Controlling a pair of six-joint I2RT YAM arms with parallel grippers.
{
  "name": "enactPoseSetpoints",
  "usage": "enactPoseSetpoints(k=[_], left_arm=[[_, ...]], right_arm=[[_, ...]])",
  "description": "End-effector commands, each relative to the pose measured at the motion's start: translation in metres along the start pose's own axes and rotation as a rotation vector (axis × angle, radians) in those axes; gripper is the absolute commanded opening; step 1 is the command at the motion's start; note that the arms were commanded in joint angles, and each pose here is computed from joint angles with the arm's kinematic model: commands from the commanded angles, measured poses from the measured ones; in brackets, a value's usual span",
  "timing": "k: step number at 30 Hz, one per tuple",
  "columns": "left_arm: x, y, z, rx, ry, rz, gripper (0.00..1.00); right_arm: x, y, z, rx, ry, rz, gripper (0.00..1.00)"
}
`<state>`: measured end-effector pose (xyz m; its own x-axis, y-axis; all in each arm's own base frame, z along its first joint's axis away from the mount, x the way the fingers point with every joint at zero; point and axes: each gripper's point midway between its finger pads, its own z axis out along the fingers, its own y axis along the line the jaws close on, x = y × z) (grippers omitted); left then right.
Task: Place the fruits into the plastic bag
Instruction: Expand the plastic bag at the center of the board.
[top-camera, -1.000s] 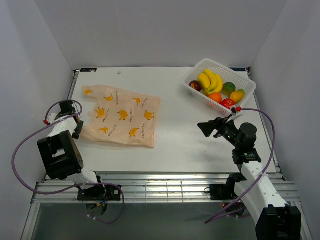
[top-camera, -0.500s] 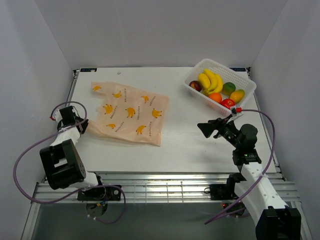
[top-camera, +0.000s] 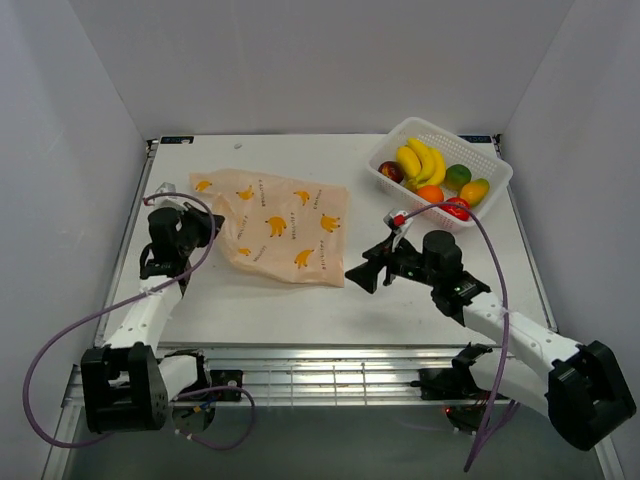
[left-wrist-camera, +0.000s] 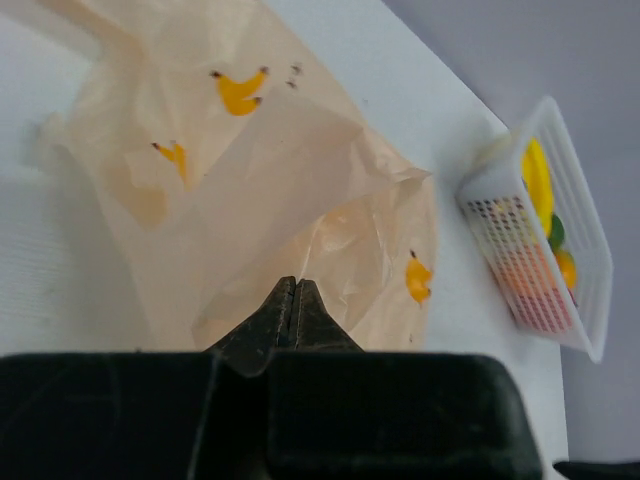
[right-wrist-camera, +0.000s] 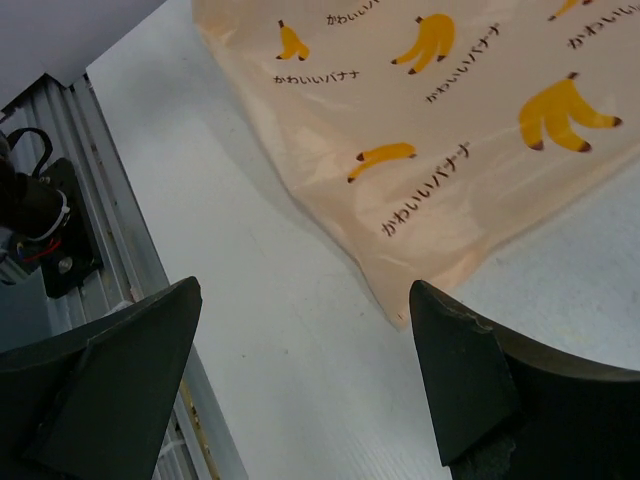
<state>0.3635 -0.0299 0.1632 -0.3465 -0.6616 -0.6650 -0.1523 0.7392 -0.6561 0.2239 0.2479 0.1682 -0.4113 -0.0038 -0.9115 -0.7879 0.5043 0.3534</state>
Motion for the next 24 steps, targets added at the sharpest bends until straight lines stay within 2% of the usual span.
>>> enactPoseSetpoints(k=[1,4,5,7,8,10,15,18,19,24], left_arm=[[0.002,-0.085,-0.029,0.277,-0.017,0.156,0.0],[0.009,-0.126,-0.055,0.404,-0.034,0.223,0.0],[0.013,-0.133,-0.061,0.428,-0.029,0.229,0.0],[0.025,-0.145,-0.071,0.48,-0.006,0.234,0.0],[0.029,-0.148,-0.073,0.49,-0.001,0.235,0.0],[0.043,-0.158,-0.078,0.527,0.031,0.237,0.0],[0.071,-0.178,-0.08,0.585,0.093,0.249,0.0],[0.083,-0.188,-0.081,0.597,0.11,0.251,0.0],[0.087,-0.192,-0.084,0.606,0.118,0.252,0.0],[0.091,-0.209,-0.092,0.637,0.116,0.241,0.0]], right_arm=[[-0.028,0.015,0.019,-0.064,-0.041,-0.158,0.9],[-0.048,0.02,0.033,-0.082,-0.061,-0.172,0.9],[-0.067,0.022,0.038,-0.081,-0.09,-0.179,0.9],[-0.061,0.032,0.049,-0.138,-0.025,-0.19,0.9],[-0.075,0.043,0.054,-0.172,-0.031,-0.23,0.9],[-0.059,0.064,0.067,-0.239,0.029,-0.292,0.9],[-0.063,0.101,0.09,-0.273,-0.018,-0.372,0.9],[-0.077,0.098,0.099,-0.181,-0.075,-0.367,0.9],[-0.08,0.085,0.103,-0.099,-0.084,-0.362,0.9],[-0.069,0.062,0.115,0.03,-0.069,-0.354,0.9]])
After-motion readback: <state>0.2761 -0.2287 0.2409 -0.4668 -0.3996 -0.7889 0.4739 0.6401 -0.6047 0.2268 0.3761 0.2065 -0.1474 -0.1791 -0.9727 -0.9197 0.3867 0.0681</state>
